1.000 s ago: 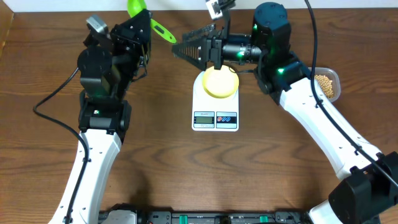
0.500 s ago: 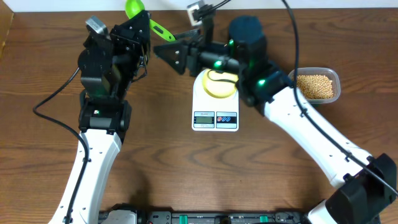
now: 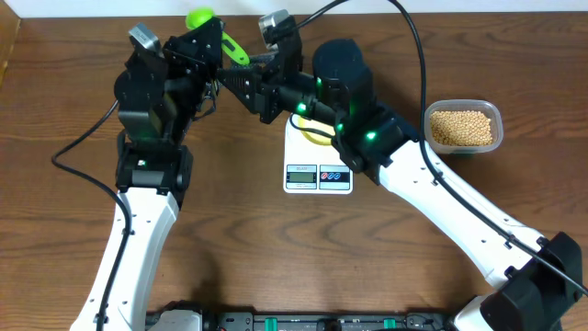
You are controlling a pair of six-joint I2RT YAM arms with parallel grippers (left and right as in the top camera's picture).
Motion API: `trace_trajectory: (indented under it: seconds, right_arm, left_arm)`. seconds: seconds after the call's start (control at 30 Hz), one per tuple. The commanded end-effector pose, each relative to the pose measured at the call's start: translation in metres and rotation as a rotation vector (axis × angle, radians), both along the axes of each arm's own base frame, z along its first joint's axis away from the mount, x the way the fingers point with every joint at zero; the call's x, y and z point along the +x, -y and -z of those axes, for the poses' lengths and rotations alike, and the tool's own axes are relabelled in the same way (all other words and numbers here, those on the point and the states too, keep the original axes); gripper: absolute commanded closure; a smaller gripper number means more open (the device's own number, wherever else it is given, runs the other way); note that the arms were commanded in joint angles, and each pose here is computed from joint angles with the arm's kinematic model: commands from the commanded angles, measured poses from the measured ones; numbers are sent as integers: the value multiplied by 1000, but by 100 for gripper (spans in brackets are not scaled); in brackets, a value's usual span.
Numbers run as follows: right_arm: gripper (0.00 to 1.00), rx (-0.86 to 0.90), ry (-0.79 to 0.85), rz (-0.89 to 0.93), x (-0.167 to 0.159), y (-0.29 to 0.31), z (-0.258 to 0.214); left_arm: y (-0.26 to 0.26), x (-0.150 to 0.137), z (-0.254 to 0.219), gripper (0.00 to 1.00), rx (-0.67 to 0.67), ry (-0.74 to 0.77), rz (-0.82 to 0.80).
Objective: Scoop item into bowl and weigh 50g on scale
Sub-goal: 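Bring the scoop up and grasp its handle with the right gripper, then hold the green scoop with both grippers above the scale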
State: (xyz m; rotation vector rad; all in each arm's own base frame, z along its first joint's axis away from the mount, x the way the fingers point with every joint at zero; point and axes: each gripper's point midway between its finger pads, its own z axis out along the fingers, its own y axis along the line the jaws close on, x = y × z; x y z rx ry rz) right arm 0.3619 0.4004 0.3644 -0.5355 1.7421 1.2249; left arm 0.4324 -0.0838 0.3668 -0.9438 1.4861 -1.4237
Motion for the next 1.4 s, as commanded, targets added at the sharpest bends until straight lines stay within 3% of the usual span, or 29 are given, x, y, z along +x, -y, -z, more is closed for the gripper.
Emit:
trace_trajectory:
  seconds: [0.0,0.1,0.33,0.43,0.6,0.73,0.9,1.1,1.37]
  right_arm:
    - [71,-8,57,243,41,31,-12]
    - [63,-27,69,255,42,33,-10]
    - [62,-87,25,348,56,50,8]
    - [52,-111,3,358,59,55,15]
    - [44,-134,-41,374,68,70,26]
    - [37,-94,-89,282,66,74,25]
    - [36,-32,-166,199,63,78,22]
    - [30,29,-165,8,38,63,7]
    - [27,122,-339,27,43,71,4]
  left_arm:
    - [22,-12,-7,93,-6,15,118]
    - [22,-12,-7,93,-6,15,116]
    - [21,-12,-7,93,-2,17,110]
    - [18,-10,-7,93,20,26,90]
    - [14,-9,-7,93,34,32,73]
    - [14,-9,-7,93,62,44,70]
    - [14,-9,-7,93,70,47,70]
    - [14,-9,-7,93,106,62,69]
    - [13,-8,-10,93,171,102,59]
